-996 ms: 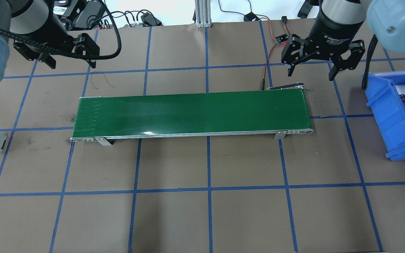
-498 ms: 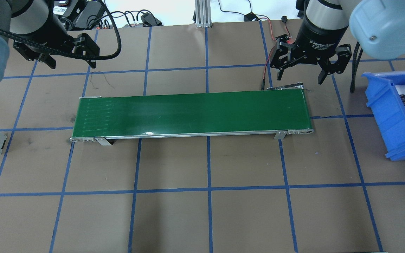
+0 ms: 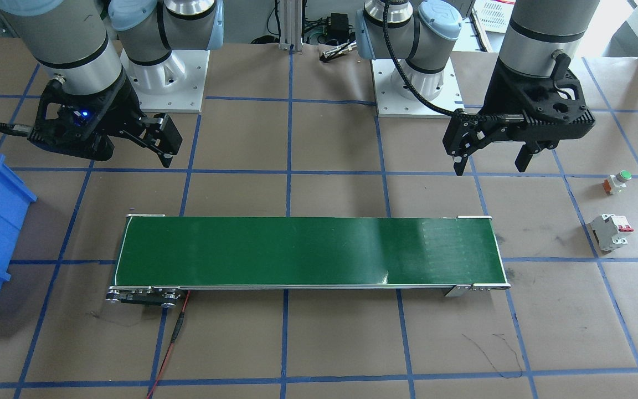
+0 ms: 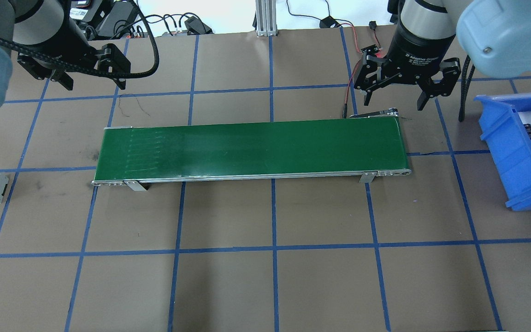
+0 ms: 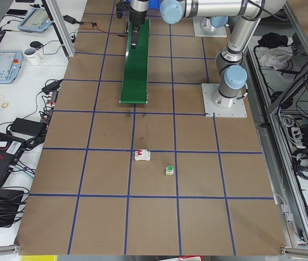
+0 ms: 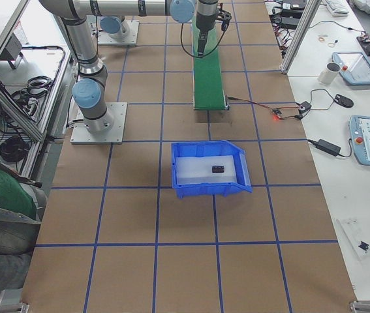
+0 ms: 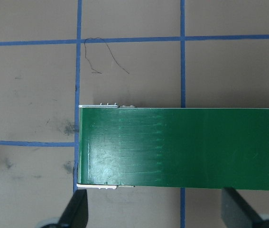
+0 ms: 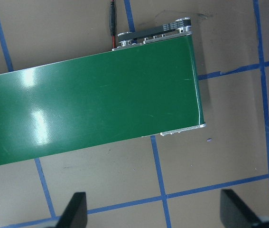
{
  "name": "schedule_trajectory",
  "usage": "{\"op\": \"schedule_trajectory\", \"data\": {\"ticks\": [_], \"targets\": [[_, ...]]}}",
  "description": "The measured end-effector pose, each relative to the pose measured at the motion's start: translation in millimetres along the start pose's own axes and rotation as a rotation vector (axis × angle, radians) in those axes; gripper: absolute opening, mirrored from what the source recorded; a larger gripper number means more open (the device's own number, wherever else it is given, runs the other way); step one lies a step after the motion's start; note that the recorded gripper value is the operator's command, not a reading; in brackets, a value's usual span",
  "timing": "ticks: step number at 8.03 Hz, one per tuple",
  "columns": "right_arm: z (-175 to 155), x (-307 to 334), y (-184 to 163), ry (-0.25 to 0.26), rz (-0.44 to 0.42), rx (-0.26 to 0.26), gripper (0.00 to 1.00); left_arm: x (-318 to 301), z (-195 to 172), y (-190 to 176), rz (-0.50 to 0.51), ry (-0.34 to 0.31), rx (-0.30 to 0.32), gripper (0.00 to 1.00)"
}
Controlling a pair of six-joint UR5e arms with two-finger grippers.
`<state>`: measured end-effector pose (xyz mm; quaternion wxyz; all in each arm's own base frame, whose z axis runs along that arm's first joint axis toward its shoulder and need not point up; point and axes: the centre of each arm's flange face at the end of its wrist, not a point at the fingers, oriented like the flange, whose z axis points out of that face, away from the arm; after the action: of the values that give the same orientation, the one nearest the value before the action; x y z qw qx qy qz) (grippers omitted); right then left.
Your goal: Move capacitor from left to right
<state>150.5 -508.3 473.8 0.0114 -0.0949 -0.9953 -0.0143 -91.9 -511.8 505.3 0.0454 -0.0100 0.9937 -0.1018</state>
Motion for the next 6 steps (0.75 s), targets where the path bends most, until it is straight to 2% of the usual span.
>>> {"op": "schedule_trajectory", "data": {"ticks": [4, 6], "targets": [[0.9, 0.9, 0.0, 0.009, 0.006, 0.0, 1.0, -0.2, -2.3, -0.8, 0.0, 0.0, 0.003, 1.0], [2.6, 1.1, 0.7, 0.011, 0.008, -0.003, 1.0, 0.2, -0.9, 4.7, 0.0, 0.003, -0.044, 1.0]]}}
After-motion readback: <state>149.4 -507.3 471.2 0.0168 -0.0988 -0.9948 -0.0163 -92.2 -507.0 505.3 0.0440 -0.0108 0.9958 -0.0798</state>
